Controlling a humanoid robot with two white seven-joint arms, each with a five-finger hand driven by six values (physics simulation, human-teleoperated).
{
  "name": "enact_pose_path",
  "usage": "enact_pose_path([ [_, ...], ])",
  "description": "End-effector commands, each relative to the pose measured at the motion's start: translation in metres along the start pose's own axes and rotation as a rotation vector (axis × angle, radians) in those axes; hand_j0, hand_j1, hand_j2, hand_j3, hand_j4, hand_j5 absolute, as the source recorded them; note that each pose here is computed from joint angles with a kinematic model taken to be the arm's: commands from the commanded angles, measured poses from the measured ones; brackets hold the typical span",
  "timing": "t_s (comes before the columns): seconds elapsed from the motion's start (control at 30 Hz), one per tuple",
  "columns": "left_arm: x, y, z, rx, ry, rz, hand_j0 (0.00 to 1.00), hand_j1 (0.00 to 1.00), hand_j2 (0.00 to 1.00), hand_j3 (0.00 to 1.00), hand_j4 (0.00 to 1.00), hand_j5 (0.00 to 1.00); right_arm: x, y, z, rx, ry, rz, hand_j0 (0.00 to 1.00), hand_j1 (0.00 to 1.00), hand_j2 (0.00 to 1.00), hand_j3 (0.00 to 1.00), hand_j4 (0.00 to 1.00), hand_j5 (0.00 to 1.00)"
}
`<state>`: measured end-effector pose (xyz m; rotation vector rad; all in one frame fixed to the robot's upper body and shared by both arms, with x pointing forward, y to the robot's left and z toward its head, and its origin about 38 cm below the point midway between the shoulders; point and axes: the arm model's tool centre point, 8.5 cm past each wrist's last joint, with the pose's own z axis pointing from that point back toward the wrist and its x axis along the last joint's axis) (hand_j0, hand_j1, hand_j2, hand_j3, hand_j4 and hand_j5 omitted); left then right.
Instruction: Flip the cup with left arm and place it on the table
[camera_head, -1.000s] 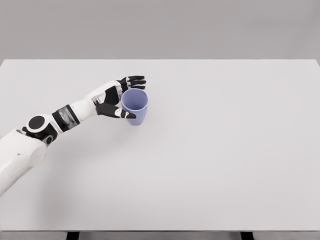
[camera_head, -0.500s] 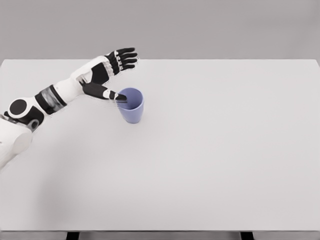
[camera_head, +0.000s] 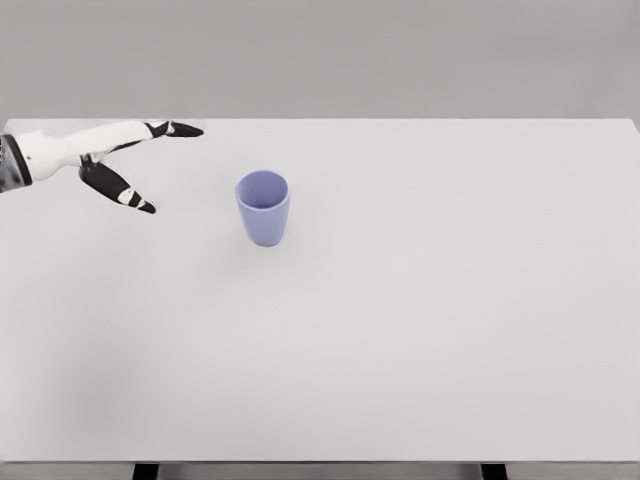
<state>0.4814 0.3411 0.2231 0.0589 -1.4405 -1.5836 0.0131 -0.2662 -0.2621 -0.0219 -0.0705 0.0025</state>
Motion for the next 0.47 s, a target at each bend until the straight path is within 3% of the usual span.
enact_pose_path([
  [0.0,-0.0191,-0.0125,0.0091,-0.146,0.152,-0.225,1.00,1.00,1.00,1.00,1.00,1.00,0.0010,0.0000,0.0000,0.000,-0.002,0.000,1.00,1.00,1.00,1.00,1.00,1.00],
  [0.43,-0.0260,-0.0143,0.0124,-0.147,0.169,-0.211,1.00,1.00,1.00,1.00,1.00,1.00,0.0000,0.0000,0.0000,0.000,0.000,0.000,1.00,1.00,1.00,1.00,1.00,1.00],
])
